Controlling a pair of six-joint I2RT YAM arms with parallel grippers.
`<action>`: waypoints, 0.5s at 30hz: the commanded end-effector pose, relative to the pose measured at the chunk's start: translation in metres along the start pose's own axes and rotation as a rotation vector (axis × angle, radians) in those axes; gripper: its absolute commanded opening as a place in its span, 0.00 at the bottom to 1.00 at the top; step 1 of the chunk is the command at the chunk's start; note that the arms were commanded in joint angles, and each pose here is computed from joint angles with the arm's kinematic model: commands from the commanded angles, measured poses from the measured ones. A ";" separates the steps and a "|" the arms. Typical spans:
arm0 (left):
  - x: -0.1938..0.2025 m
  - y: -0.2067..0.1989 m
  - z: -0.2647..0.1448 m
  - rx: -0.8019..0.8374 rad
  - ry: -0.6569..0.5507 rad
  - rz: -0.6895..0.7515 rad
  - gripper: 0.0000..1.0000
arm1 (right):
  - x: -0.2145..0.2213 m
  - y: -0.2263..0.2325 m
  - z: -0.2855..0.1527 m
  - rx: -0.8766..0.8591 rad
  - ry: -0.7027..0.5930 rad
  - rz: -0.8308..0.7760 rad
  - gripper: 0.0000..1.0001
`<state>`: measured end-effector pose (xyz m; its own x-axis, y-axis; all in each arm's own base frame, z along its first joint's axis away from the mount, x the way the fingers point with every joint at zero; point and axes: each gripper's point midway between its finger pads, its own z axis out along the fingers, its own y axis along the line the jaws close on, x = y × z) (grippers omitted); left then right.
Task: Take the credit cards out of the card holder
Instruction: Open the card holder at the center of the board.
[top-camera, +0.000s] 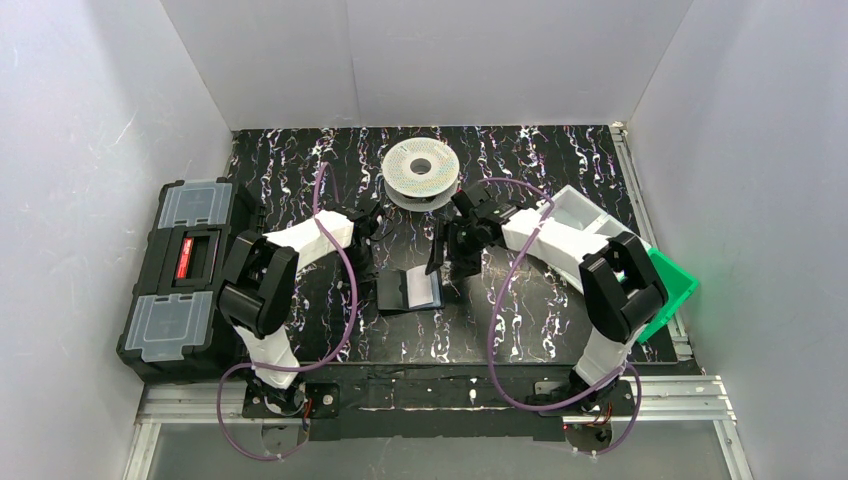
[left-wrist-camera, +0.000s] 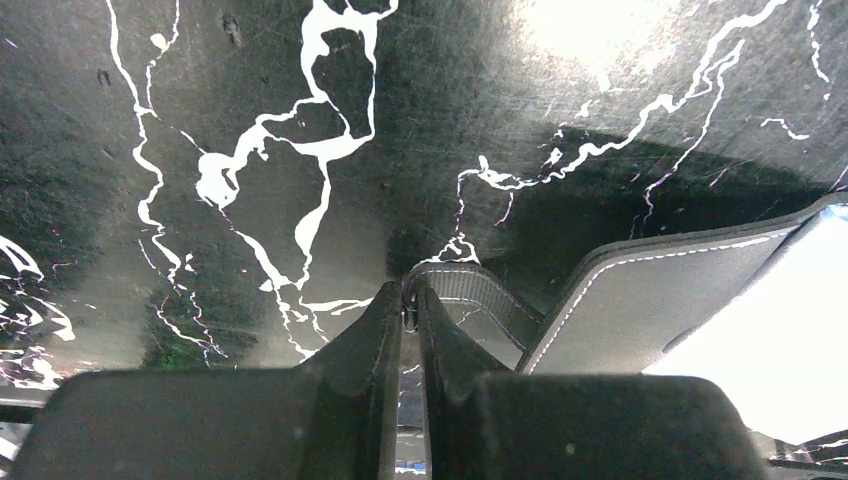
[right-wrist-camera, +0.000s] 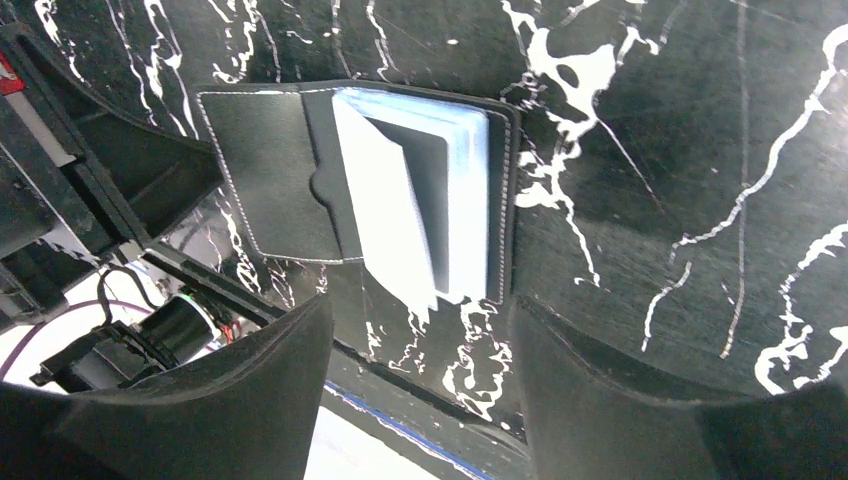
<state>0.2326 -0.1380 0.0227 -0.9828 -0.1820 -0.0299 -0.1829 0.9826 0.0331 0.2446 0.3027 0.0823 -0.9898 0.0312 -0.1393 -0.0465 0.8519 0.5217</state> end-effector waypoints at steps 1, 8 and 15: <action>-0.003 -0.002 0.000 0.004 -0.014 0.015 0.00 | -0.003 0.021 0.005 -0.034 0.013 -0.047 0.71; -0.004 -0.006 -0.001 0.025 -0.014 0.022 0.00 | -0.002 0.032 0.021 -0.048 0.054 -0.058 0.68; -0.003 -0.007 -0.003 0.042 -0.017 0.036 0.00 | -0.002 0.046 0.024 -0.077 0.071 -0.060 0.68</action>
<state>0.2364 -0.1414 0.0220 -0.9858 -0.1633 -0.0391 -0.1639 0.9864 0.0122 0.2414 0.3373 0.0672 -0.9952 -0.0426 -0.0880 -0.0831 0.8419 0.5332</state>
